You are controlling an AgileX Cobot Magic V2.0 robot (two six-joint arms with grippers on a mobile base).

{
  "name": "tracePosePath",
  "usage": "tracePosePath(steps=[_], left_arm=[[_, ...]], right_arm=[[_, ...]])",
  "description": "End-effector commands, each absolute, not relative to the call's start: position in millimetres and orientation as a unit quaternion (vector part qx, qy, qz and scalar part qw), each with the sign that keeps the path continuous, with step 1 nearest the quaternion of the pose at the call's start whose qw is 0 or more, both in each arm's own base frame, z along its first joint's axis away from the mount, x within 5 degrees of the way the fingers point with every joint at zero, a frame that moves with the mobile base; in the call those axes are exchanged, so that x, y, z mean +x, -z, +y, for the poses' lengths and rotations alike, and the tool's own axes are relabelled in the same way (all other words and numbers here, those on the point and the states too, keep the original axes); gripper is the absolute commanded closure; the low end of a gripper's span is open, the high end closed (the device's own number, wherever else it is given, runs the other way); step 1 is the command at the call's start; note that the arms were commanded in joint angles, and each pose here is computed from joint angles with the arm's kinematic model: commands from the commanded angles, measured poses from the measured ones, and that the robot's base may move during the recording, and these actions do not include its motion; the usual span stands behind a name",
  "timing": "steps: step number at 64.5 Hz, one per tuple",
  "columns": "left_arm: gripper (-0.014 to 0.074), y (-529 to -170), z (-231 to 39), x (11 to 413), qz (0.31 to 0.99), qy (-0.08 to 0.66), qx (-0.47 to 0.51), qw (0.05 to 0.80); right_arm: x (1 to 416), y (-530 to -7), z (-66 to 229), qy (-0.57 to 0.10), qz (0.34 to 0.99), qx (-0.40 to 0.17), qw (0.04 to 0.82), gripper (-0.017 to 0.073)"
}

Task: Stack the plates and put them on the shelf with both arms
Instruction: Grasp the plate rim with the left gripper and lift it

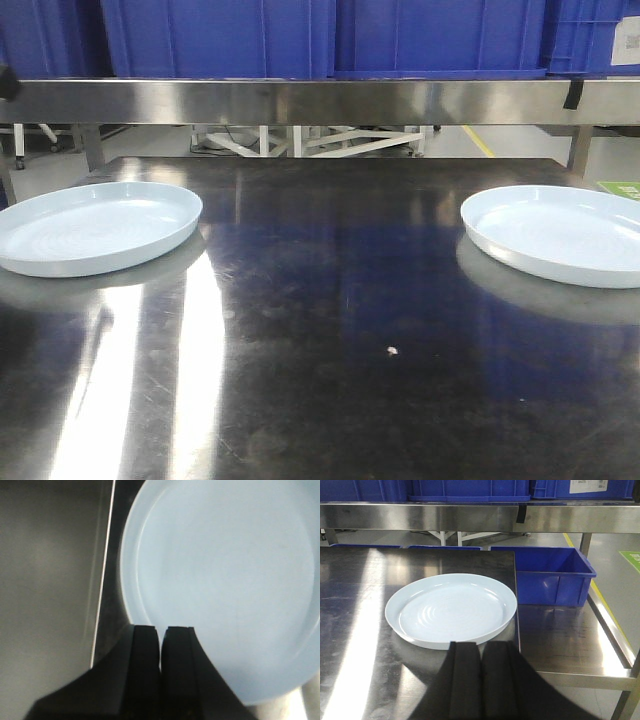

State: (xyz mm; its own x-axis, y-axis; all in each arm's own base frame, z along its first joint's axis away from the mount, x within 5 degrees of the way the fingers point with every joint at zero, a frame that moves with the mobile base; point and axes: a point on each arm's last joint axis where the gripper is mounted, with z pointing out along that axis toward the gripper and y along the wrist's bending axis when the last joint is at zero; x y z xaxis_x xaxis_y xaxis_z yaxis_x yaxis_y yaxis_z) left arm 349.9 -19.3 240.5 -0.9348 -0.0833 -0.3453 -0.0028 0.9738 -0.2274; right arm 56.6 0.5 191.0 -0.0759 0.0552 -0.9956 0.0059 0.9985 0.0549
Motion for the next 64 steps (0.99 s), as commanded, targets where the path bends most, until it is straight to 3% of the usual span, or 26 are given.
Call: tracePosePath(steps=[1, 9, 23, 64], left_arm=[[0.0505, -262, -23, 370, 0.97, 0.129, -0.021, 0.204], [0.0436, -260, -24, 389, 0.972, 0.131, -0.017, 0.195], [0.0222, -263, -17, 396, 0.972, 0.111, -0.011, 0.207], [0.0223, -240, -8, 404, 0.979, 0.094, -0.014, 0.182]], right_arm=[[55, -199, -1, -0.01, 0.699, 0.02, 0.715, 0.0503], [55, -199, -1, -0.01, 0.699, 0.02, 0.715, 0.0503], [55, -199, -1, -0.01, 0.699, 0.02, 0.715, 0.0503], [55, -199, -1, -0.01, 0.699, 0.02, 0.715, 0.0503]])
